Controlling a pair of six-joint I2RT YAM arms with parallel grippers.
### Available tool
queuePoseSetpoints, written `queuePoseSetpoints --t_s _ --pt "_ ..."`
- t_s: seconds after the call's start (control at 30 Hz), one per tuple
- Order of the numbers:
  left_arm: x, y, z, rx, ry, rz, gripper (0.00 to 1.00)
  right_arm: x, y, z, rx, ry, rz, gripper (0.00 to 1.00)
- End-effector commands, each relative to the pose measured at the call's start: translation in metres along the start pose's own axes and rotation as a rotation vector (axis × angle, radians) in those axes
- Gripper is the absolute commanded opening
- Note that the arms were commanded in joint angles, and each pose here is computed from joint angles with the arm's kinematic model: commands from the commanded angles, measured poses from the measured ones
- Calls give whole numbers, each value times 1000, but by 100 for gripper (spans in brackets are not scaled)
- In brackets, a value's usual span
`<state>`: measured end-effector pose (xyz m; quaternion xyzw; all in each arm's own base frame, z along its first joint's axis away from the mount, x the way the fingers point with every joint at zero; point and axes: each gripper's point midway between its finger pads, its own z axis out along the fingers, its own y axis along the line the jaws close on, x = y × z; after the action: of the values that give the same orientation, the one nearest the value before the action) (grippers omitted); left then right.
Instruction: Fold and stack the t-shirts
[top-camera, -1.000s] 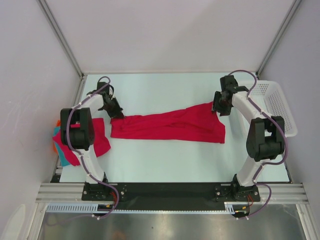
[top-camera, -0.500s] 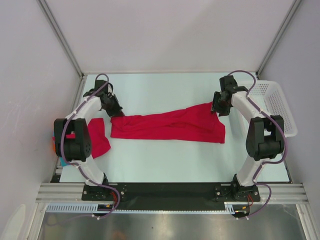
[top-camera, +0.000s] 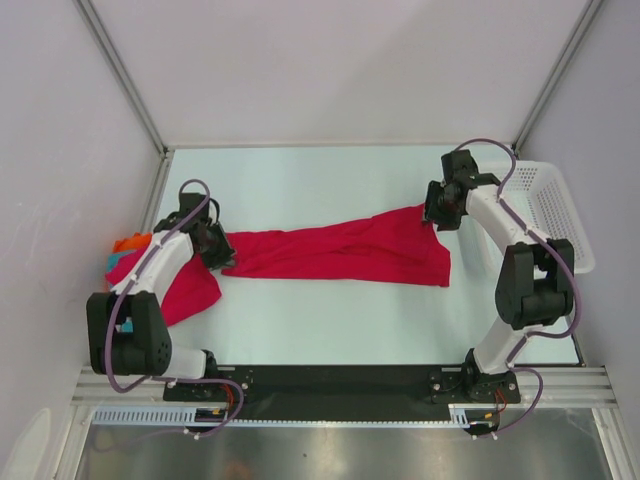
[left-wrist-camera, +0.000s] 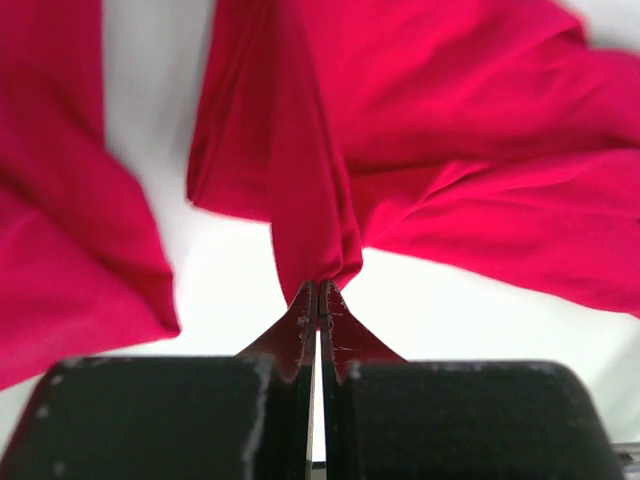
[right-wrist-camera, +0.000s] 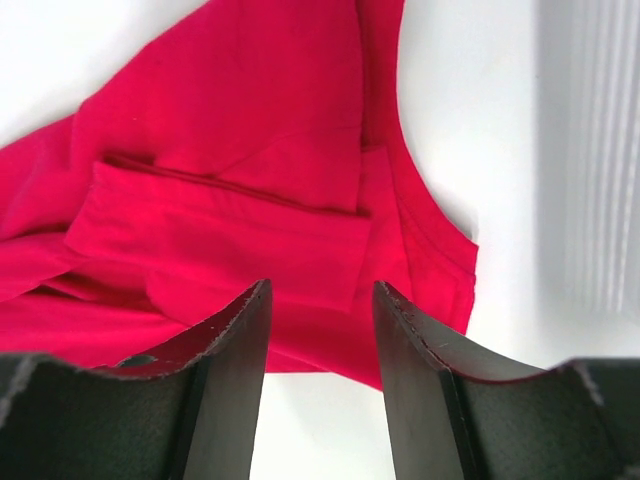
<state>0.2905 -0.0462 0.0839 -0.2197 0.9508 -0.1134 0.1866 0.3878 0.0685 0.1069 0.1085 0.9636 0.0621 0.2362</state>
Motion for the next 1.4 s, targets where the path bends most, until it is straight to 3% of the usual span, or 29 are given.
queuePoseSetpoints --t_s 0.0,0.5,1.0,1.37 --pt "8 18 -6 -60 -40 13 2 -18 11 -18 -39 -84 1 50" --pt "-1 13 -2 -53 -50 22 3 -35 33 29 -58 -25 -7 52" --pt "-8 6 11 -36 -23 31 3 -23 147 55 -152 39 -198 52" --pt "-6 9 14 -41 -15 39 3 -3 137 68 -115 75 -206 52"
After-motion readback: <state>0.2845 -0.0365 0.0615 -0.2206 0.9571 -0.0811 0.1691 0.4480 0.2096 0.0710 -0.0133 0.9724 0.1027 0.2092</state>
